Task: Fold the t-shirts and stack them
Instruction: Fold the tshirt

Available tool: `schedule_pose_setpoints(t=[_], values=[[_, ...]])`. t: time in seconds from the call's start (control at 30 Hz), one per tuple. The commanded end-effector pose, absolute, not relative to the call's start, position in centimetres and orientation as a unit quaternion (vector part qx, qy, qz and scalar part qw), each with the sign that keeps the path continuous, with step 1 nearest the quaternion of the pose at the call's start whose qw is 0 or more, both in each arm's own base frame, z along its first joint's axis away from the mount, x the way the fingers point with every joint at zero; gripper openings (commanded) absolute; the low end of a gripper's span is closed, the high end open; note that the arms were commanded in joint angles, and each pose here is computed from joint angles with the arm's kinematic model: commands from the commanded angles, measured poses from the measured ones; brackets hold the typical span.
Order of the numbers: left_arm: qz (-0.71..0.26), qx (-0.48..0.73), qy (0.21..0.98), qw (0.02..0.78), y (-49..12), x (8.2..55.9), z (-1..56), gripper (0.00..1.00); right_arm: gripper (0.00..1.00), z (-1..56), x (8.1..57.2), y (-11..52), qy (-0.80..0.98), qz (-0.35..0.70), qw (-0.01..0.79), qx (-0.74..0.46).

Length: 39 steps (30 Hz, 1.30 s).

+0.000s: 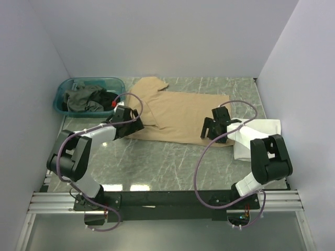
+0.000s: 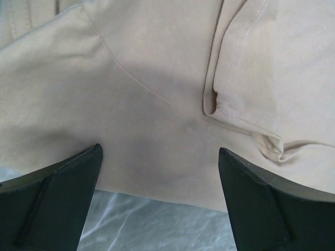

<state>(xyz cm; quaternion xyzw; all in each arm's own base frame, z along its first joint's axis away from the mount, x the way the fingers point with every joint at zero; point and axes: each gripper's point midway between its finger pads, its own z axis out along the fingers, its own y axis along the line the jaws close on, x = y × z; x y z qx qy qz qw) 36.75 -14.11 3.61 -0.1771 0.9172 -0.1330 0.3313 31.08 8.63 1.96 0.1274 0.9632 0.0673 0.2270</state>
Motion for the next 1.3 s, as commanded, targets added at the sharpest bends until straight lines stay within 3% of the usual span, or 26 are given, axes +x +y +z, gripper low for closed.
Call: schedule_pose_setpoints(t=[0.0,0.3,0.4,0.53,0.73,1.0,1.27], values=[[-0.072,-0.226,0.937,0.257,-11.1,31.4,0.0,0.99,0.85,0.7,27.9,9.9,0.972,0.081,0.189,0.115],[-0.029,-0.332,0.923,0.191,-7.4,21.3,-0.7,0.99,0.85,1.7,23.2,11.6,0.973,0.086,0.186,0.105],[-0.055,-0.362,0.912,0.182,-7.7,19.1,0.4,0.99,0.86,1.6,21.3,11.5,0.973,0.094,0.18,0.111],[-0.093,-0.396,0.883,0.232,-7.3,19.0,3.9,0.99,0.86,1.6,19.5,11.9,0.97,0.122,0.18,0.109],[-0.153,-0.376,0.873,0.27,-8.8,20.8,7.3,1.0,0.86,4.7,21.4,12.2,0.96,0.133,0.228,0.096],[-0.189,-0.326,0.855,0.357,-10.5,27.8,12.4,0.99,0.87,9.4,25.0,12.7,0.935,0.145,0.309,0.097],[-0.134,-0.332,0.872,0.334,-10.2,31.1,8.5,0.99,0.87,6.6,25.4,14.3,0.944,0.166,0.272,0.091]])
